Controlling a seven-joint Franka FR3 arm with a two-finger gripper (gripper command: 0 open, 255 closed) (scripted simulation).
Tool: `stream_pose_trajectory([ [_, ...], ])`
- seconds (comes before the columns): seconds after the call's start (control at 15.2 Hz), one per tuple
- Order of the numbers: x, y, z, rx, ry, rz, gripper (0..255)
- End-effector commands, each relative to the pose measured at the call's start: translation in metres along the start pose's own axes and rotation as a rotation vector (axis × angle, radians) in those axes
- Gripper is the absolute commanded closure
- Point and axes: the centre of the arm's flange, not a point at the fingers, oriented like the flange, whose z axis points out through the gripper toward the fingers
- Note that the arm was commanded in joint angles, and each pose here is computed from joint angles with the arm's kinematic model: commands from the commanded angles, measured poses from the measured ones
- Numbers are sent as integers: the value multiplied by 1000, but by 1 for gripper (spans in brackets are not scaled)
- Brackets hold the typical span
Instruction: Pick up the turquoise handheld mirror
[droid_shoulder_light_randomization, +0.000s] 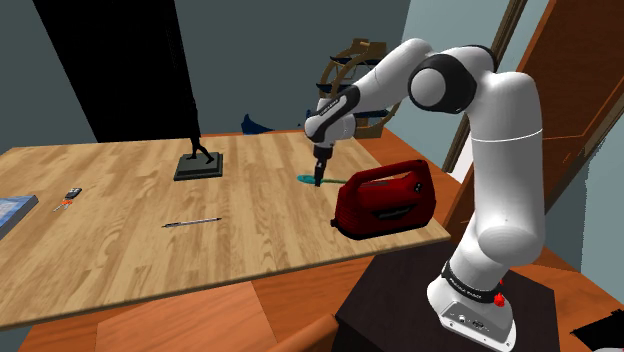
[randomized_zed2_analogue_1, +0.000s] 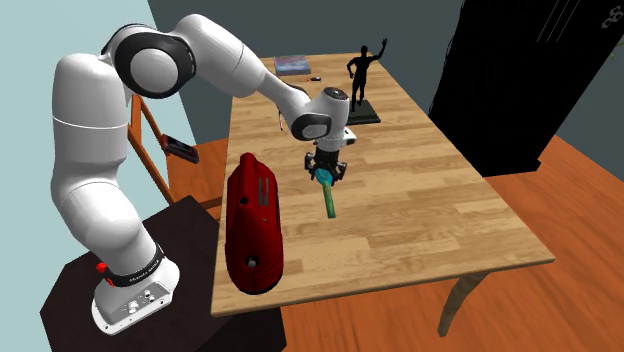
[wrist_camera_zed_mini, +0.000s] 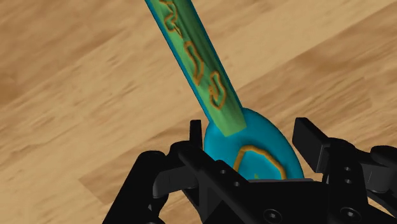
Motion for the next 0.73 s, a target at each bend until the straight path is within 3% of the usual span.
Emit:
stream_pose_trajectory([
  [0.0, 0, -3, -11, 0, 0, 0, 255],
  [0.66, 1, -7, -54, 0, 0, 0, 255],
])
